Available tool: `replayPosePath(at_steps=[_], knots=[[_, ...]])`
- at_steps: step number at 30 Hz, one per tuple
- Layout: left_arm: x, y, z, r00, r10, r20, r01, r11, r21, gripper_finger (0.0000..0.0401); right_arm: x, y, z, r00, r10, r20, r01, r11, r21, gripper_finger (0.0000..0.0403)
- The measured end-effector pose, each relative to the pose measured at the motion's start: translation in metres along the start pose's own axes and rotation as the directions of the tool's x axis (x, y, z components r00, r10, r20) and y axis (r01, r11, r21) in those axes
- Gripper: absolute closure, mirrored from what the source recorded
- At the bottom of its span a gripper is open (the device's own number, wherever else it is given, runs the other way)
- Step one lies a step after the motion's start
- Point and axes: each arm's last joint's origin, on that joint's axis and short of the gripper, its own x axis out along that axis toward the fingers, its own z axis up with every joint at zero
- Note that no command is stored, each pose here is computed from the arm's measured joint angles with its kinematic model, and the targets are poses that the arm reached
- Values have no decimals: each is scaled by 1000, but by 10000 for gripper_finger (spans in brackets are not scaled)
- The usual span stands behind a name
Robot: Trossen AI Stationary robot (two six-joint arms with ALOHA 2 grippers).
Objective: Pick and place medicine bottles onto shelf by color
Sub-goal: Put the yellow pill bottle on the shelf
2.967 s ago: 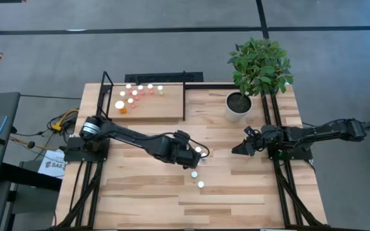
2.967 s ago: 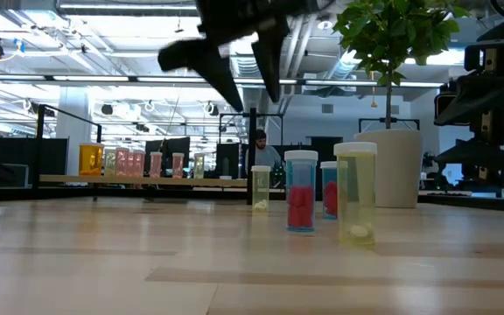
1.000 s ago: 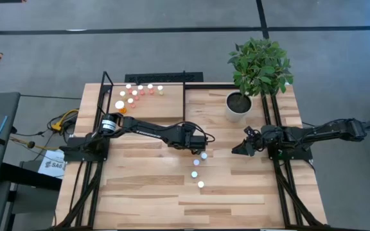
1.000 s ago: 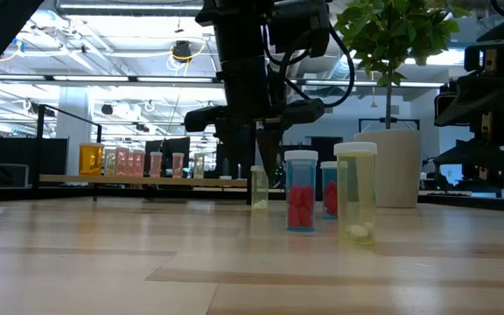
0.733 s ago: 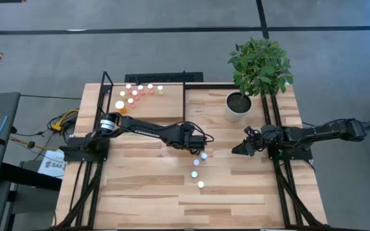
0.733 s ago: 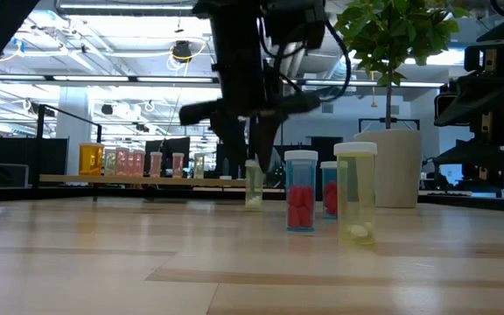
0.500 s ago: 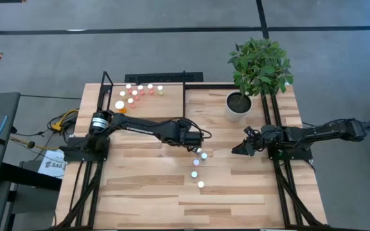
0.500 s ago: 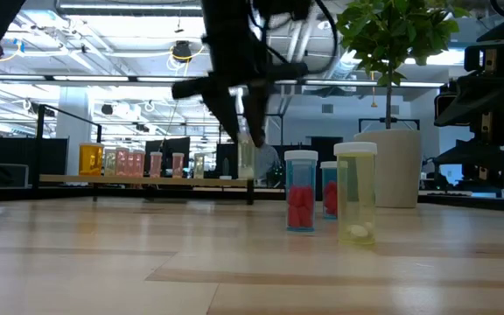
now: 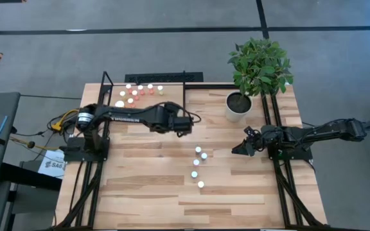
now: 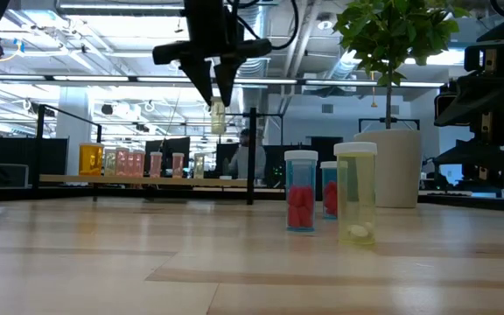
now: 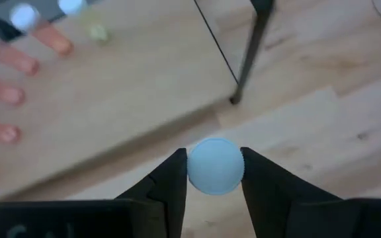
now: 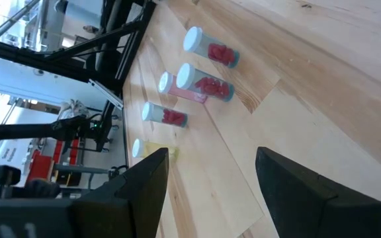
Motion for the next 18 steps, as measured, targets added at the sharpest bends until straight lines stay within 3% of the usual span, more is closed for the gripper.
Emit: replayPosePath(at_steps=[10,18], knots=[[33,28,49,1000,22,-22,-21,998,58,289,0,0,0,1000,0,0,0,1000,0,153],[61,59,87,996,-30,-86,50,971,234,289,0,0,0,1000,-1,0,1,1000,0,153]])
